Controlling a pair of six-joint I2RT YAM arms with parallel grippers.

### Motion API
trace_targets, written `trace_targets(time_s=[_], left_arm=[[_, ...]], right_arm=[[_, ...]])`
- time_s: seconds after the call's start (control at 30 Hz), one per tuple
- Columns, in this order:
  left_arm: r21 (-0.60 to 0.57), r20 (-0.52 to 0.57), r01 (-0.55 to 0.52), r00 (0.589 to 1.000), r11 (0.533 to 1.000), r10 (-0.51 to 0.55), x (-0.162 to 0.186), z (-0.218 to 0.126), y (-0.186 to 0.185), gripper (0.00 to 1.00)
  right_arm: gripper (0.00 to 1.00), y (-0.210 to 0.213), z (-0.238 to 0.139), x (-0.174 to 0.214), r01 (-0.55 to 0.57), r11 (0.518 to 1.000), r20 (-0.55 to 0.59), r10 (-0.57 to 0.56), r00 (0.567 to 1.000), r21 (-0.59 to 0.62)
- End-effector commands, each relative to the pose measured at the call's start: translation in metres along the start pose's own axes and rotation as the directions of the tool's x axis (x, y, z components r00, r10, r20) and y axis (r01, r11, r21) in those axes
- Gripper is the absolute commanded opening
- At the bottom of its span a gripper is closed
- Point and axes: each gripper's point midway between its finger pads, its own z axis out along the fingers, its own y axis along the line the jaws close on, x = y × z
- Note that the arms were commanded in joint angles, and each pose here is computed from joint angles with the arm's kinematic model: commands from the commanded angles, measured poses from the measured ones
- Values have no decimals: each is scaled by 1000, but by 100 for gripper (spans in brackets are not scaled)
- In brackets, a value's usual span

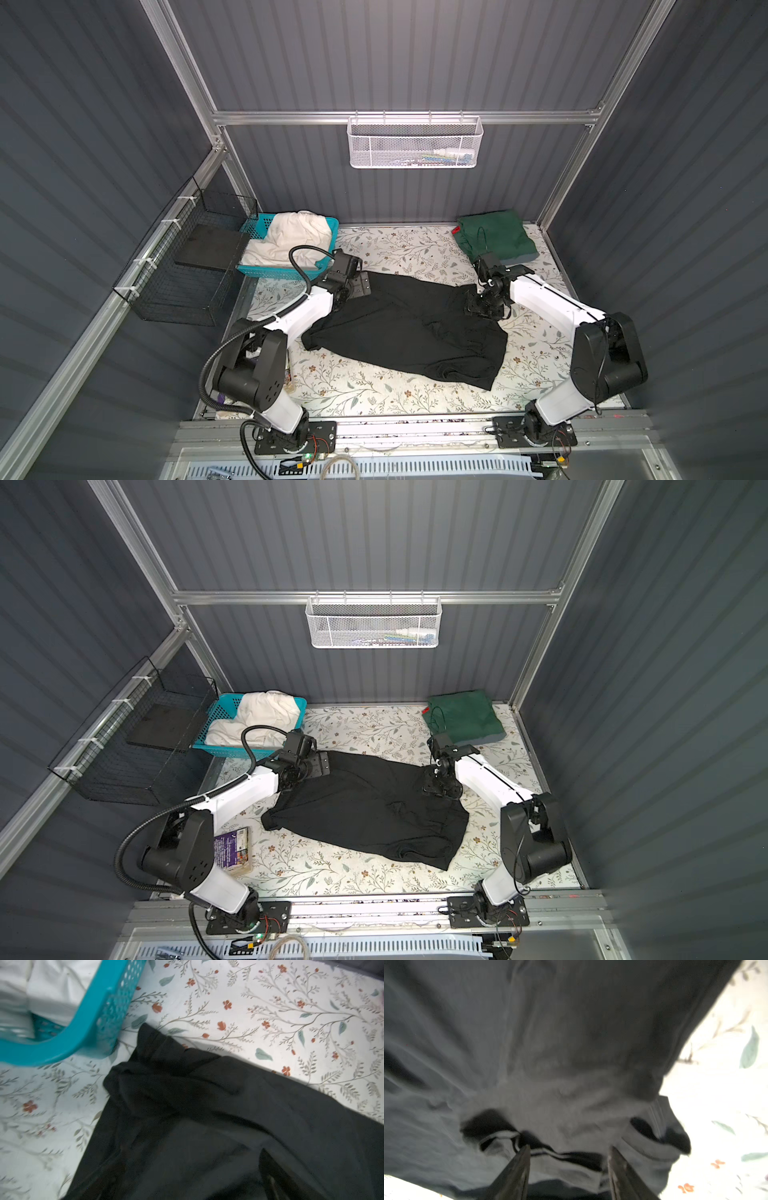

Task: Fold and stack the t-shirts

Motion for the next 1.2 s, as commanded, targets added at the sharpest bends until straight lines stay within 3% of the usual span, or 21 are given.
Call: trace_targets(time_s=[0.0,0.2,0.43,0.73,0.83,1.0,1.17], left_arm=[[-123,-44,-26,999,992,20,22,-24,36,100],[-241,-77,-4,997,971,-15,56,-61,79,100],[-411,-170,14,981,912,-91,101,-62,118,100],[-387,-148,188,954,903,-261,120,-52,137,100],[-377,-160,211,944,902,-288,129,-44,139,100],[-361,-144,244,939,900,-313,131,-35,138,94],[-344,-121,258,941,903,-315,125,-29,137,73]], right_arm=[[67,-8,-16,38,10,1000,-33,-9,999,28],[71,6,-26,91,80,997,-50,-80,996,14],[71,-2,-18,136,85,996,-99,-83,992,15],[74,-37,-20,156,-20,994,-91,29,995,103],[74,-29,-12,156,-54,996,-98,61,993,65],[70,-29,0,159,-100,993,-104,106,989,62],[67,-30,4,156,-117,991,-86,122,989,68]])
